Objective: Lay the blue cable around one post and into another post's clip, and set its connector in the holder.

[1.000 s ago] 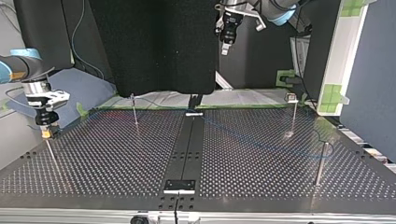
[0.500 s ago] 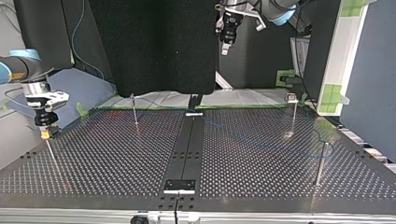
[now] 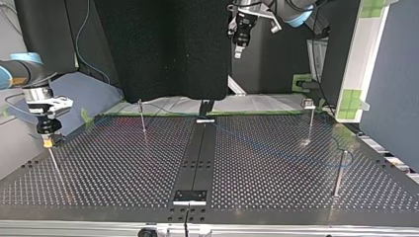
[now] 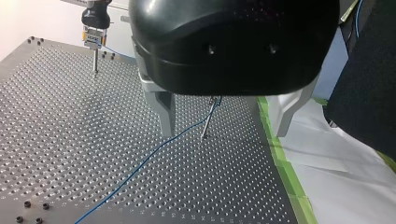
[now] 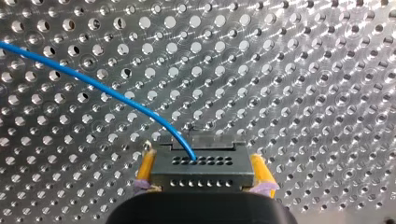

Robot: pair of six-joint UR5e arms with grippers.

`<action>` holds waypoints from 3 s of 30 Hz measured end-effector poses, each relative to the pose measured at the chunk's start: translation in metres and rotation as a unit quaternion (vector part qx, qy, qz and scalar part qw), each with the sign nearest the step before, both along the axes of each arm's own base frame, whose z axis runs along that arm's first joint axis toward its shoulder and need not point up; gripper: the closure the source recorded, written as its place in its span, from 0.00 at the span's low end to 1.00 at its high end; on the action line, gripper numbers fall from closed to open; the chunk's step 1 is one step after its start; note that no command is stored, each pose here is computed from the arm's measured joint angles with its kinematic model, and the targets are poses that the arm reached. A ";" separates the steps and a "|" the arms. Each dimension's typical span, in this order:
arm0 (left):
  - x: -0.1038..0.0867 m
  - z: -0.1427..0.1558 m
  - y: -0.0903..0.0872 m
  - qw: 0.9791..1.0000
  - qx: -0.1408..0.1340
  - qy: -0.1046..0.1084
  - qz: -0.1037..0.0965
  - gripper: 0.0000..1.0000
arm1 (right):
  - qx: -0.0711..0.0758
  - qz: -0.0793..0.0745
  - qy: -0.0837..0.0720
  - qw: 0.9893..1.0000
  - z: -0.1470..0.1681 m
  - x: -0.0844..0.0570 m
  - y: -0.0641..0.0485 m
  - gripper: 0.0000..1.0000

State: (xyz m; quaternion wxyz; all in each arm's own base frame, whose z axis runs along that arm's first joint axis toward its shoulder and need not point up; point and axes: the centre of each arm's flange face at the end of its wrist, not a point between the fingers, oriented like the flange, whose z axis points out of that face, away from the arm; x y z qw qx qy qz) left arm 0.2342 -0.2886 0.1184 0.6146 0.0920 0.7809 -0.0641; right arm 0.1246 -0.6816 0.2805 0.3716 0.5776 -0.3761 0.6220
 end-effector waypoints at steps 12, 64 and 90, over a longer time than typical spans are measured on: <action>0.000 0.000 0.000 1.000 0.000 0.000 0.000 0.00 | 0.001 0.001 -0.001 1.000 -0.001 0.001 0.000 1.00; 0.001 0.001 -0.001 1.000 -0.001 -0.001 0.000 0.00 | -0.002 0.003 -0.005 1.000 0.001 0.006 -0.001 1.00; 0.001 0.001 0.000 1.000 0.000 -0.001 0.001 0.00 | 0.000 -0.025 -0.008 1.000 0.001 0.000 -0.004 0.18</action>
